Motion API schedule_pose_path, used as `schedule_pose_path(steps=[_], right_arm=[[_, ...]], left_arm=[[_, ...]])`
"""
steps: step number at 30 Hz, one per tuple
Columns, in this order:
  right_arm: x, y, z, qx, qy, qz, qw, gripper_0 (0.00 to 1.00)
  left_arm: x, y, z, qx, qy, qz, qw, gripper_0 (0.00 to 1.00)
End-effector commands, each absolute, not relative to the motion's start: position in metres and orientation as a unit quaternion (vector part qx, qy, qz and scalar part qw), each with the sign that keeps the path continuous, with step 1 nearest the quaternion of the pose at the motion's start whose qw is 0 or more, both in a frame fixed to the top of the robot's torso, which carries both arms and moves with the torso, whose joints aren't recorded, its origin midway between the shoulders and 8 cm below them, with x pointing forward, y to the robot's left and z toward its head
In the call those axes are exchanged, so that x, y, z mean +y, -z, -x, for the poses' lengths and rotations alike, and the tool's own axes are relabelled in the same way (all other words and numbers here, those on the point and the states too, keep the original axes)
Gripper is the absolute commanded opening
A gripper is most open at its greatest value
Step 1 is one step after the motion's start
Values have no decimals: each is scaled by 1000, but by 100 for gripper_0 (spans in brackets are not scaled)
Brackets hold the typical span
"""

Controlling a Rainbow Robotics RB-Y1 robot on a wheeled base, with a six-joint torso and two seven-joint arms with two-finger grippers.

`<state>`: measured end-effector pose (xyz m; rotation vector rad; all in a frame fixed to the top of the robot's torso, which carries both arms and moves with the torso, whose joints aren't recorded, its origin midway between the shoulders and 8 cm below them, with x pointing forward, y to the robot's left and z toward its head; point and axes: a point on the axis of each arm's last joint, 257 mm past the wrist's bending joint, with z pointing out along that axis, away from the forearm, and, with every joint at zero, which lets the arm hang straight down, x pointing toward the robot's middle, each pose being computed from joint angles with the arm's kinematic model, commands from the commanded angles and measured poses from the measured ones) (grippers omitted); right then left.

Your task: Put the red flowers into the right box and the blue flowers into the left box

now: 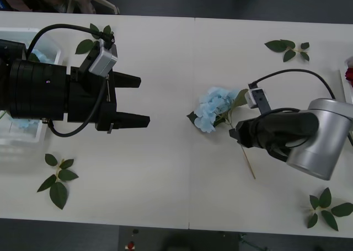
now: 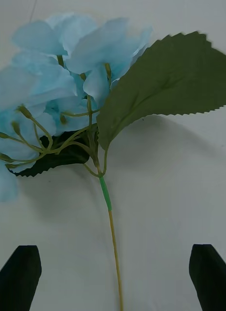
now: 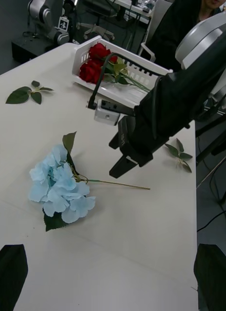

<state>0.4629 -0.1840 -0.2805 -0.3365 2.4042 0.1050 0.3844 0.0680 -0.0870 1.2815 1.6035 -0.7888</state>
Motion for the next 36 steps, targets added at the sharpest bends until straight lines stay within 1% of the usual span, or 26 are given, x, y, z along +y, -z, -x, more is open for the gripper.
schedule_pose_path(steps=[1,6,15,17,18,19,21,22,24,25,28,29,31,36], right_arm=[[-166,278,-494,920,-55,108,373,89],[-154,289,-513,919,-52,102,377,89],[-155,306,-524,920,-26,116,374,89],[-154,309,-526,920,-26,116,373,88],[-152,310,-526,920,-28,116,373,85],[-152,309,-528,920,-26,117,374,76],[-150,311,-529,920,-25,119,373,67],[-150,312,-529,920,-24,118,372,57],[-151,314,-531,921,-22,117,371,39],[-150,314,-533,921,-21,117,371,26],[-151,316,-535,921,-18,117,370,7],[-151,317,-536,921,-18,118,371,3],[-153,317,-537,921,-15,119,371,0],[-155,315,-539,921,-15,121,371,0]], left_arm=[[64,65,-386,641,318,-520,467,100],[64,65,-386,641,318,-520,467,100],[64,65,-386,641,318,-520,467,100],[64,65,-386,641,318,-520,467,100],[64,65,-386,641,318,-520,467,100],[64,65,-386,641,318,-520,467,100],[64,65,-386,641,318,-520,467,100],[64,65,-386,641,318,-520,467,100],[64,65,-386,641,318,-520,467,100],[64,65,-386,641,318,-520,467,100],[64,65,-386,641,318,-520,467,100],[64,65,-386,641,318,-520,467,100],[64,65,-386,641,318,-520,467,100],[64,65,-386,641,318,-520,467,100]])
